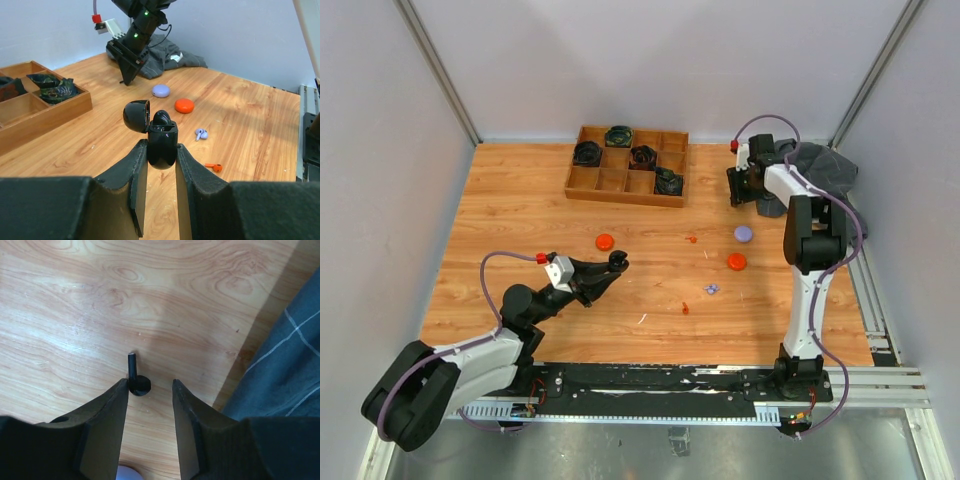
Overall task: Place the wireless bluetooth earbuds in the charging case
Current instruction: Move the earbud to the center of the board.
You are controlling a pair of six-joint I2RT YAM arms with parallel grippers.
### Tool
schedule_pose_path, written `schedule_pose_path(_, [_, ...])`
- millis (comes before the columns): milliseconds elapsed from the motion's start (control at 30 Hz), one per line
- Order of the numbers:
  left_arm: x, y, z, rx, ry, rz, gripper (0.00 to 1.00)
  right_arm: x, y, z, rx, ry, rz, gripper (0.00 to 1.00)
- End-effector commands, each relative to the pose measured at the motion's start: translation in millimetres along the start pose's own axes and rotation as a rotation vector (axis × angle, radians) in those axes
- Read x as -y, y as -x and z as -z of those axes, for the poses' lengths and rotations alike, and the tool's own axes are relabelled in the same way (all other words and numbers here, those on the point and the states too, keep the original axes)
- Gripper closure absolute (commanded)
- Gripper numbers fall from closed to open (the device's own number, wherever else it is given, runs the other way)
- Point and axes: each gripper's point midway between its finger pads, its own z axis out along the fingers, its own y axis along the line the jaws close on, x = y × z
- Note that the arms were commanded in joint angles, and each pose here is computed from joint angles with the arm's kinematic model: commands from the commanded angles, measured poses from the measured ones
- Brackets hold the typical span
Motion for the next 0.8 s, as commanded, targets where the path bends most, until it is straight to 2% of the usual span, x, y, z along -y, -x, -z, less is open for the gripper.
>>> schedule_pose_path(0, [2, 5, 1, 0.025, -0.014, -0.032, 1.0, 6, -4, -3, -0.04, 0.019, 0.037, 0.59])
schedule_pose_path(233, [2, 3, 0, 0.019, -0.017, -0.028, 1.0, 3, -11, -12, -0.074, 0.048, 0.052, 0.67])
schedule_pose_path(400, [3, 4, 0, 0.019, -0.023, -0.027, 1.0, 1, -13, -9, -0.082, 0.054, 0.055, 0.8])
schedule_pose_path(567, [4, 3, 0, 0.016, -0.026, -0.027, 1.0, -10, -6, 6, -0.054, 0.076, 0.056, 0.83])
schedule_pose_path(767, [3, 5, 1, 0.023, -0.018, -0.032, 1.0, -47, -4, 34, -0.017, 0.125, 0.103, 0.84])
